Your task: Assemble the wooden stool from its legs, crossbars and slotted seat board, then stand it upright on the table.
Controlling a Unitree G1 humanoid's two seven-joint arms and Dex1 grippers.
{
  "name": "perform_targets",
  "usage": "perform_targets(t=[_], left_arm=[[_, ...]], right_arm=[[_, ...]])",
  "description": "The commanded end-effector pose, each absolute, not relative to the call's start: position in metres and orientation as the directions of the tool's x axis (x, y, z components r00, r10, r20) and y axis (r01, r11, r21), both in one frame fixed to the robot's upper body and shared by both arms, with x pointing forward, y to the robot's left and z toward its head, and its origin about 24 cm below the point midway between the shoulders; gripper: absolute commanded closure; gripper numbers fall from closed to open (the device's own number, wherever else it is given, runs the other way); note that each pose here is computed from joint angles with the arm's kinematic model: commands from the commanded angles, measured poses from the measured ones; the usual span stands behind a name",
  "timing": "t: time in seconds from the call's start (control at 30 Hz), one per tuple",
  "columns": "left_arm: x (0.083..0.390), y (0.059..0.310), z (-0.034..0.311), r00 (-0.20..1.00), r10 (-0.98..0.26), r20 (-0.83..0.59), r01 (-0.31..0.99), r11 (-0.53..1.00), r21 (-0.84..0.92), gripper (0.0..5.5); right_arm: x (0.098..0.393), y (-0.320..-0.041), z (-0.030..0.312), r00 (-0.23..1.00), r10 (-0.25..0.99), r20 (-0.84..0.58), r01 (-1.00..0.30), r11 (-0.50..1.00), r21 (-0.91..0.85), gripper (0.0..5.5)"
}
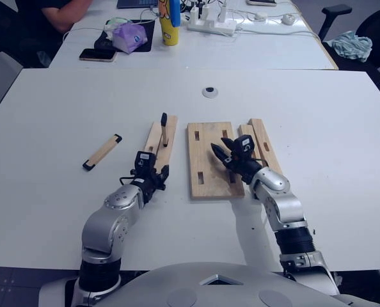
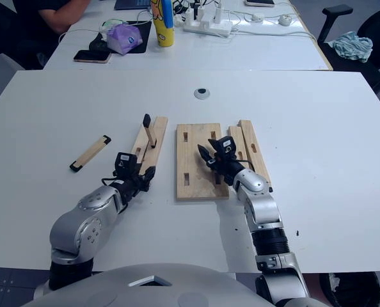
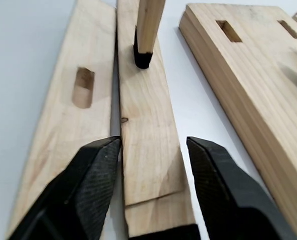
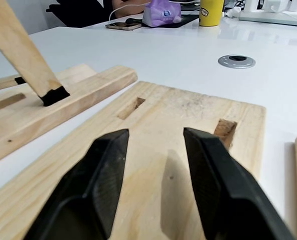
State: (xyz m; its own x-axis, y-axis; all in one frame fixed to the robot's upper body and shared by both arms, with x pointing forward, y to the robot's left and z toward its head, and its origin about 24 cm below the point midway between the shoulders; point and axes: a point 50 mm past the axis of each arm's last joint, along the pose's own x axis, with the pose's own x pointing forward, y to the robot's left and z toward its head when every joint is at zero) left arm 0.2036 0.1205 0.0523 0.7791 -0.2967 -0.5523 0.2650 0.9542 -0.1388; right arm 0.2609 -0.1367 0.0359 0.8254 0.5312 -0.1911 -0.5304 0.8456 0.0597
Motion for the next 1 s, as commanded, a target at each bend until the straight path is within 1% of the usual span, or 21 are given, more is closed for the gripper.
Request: perform_targets(t=[0.03,0.27,0.4,0.6,0.63,0.7,0.77,0.87,0.93,1.0], left_arm=[[0.201,0.121,0.05,0.754,-0.307,-0.58,0.279,0.95,-0.139,3.06],[0.205,0.126,0.046,0.745,-0.295,-0.599,0.287,0.951,-0.112,3.06],[0.211,0.123,0.043,0.722,-0.314,-0.616,0.319,0.942,-0.106,3.06],[0.216,0.129,0.035,0.706,-0.306,-0.638,0.343,0.937,-0.07,3.06],[0.217,0.13,0.033,0.704,-0.304,-0.642,0.346,0.936,-0.063,3.23],[0.218,0.133,0.032,0.707,-0.296,-0.642,0.353,0.935,-0.042,3.39],[0.221,0.138,0.031,0.712,-0.286,-0.641,0.37,0.929,-0.003,3.45],[0.228,0.143,0.037,0.736,-0.278,-0.618,0.376,0.926,0.031,3.45],[0.232,0.145,0.041,0.754,-0.287,-0.591,0.37,0.929,0.021,3.45],[0.237,0.144,0.049,0.796,-0.304,-0.523,0.365,0.931,0.013,3.45]], right_arm=[[0.258,-0.136,0.035,0.827,0.526,-0.196,-0.525,0.849,0.066,3.47],[0.258,-0.134,0.035,0.831,0.522,-0.191,-0.519,0.852,0.069,3.47],[0.259,-0.132,0.035,0.833,0.522,-0.186,-0.518,0.852,0.07,3.47],[0.259,-0.131,0.036,0.838,0.517,-0.177,-0.512,0.856,0.075,3.47],[0.259,-0.131,0.036,0.839,0.515,-0.176,-0.51,0.857,0.075,3.47],[0.259,-0.131,0.036,0.842,0.51,-0.174,-0.505,0.86,0.076,3.47],[0.26,-0.132,0.037,0.847,0.504,-0.169,-0.498,0.864,0.078,3.47],[0.261,-0.133,0.039,0.852,0.497,-0.165,-0.488,0.868,0.095,3.47],[0.263,-0.133,0.041,0.853,0.494,-0.167,-0.483,0.87,0.103,3.47],[0.266,-0.134,0.045,0.86,0.482,-0.166,-0.47,0.876,0.109,3.47]])
